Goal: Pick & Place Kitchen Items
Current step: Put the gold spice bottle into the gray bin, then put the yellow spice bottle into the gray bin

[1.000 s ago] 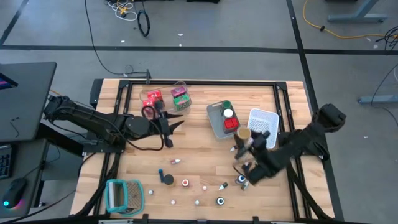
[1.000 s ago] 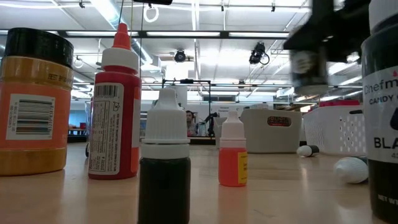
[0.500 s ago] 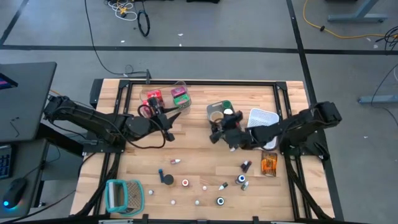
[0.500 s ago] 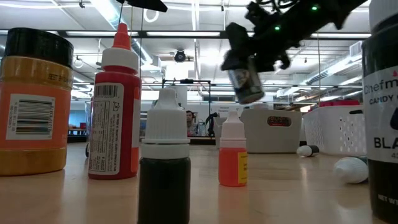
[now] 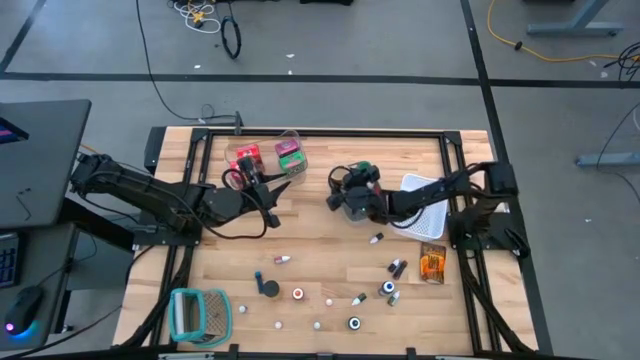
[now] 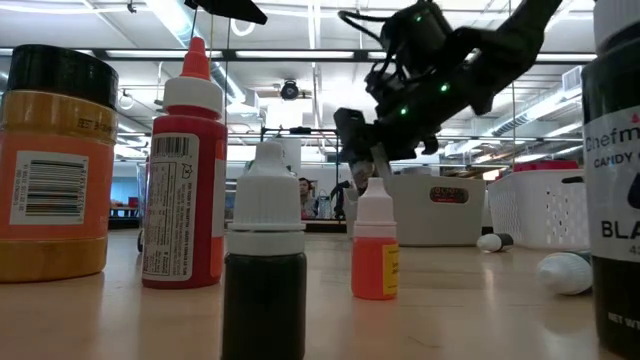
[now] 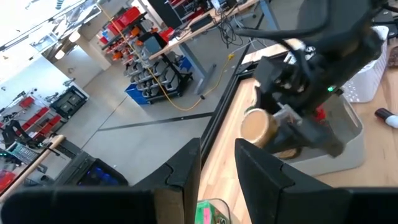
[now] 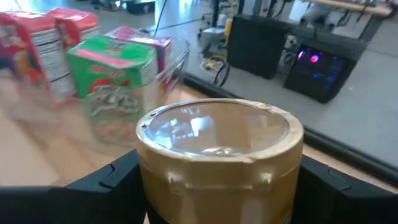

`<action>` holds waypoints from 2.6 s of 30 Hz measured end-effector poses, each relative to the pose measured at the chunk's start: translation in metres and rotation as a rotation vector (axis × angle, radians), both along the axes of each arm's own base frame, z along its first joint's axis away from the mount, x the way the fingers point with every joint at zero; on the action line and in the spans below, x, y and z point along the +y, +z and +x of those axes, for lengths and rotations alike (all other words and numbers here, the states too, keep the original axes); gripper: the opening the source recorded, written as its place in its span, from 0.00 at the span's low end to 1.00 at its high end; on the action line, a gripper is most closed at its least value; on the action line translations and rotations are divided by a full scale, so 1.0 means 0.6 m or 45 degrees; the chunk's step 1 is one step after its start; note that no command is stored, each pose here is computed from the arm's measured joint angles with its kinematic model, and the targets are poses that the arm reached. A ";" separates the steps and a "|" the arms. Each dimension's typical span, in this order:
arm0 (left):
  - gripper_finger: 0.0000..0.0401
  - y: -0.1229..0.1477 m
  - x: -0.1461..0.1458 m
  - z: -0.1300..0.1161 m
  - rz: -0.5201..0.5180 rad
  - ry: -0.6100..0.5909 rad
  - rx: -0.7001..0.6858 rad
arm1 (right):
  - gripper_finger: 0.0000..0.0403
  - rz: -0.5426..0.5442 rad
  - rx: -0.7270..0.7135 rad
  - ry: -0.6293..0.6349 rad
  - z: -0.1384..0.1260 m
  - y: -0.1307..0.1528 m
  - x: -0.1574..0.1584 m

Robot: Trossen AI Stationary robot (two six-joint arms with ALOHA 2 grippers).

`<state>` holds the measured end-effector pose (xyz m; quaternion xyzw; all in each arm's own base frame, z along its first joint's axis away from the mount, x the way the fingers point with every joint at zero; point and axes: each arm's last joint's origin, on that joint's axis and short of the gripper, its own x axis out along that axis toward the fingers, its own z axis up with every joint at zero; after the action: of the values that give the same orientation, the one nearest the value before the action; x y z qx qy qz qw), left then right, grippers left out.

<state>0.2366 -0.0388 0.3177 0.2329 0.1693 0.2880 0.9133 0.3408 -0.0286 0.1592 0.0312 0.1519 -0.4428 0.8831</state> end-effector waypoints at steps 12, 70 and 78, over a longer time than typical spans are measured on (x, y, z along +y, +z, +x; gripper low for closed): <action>0.27 -0.002 0.000 -0.001 -0.012 0.005 0.003 | 0.74 0.009 0.040 -0.018 0.008 -0.032 -0.068; 0.28 -0.088 -0.090 0.047 -0.810 -0.847 0.276 | 0.70 -0.109 0.102 1.193 -0.064 0.147 0.122; 0.44 -0.090 -0.102 0.042 -0.958 -0.812 0.268 | 0.70 -0.267 0.170 1.221 -0.062 0.149 0.115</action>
<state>0.2615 -0.1003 0.2637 -0.0446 0.2730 -0.1113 0.9545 0.3034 0.0401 0.2487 -0.1596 0.1602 -0.0004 0.9741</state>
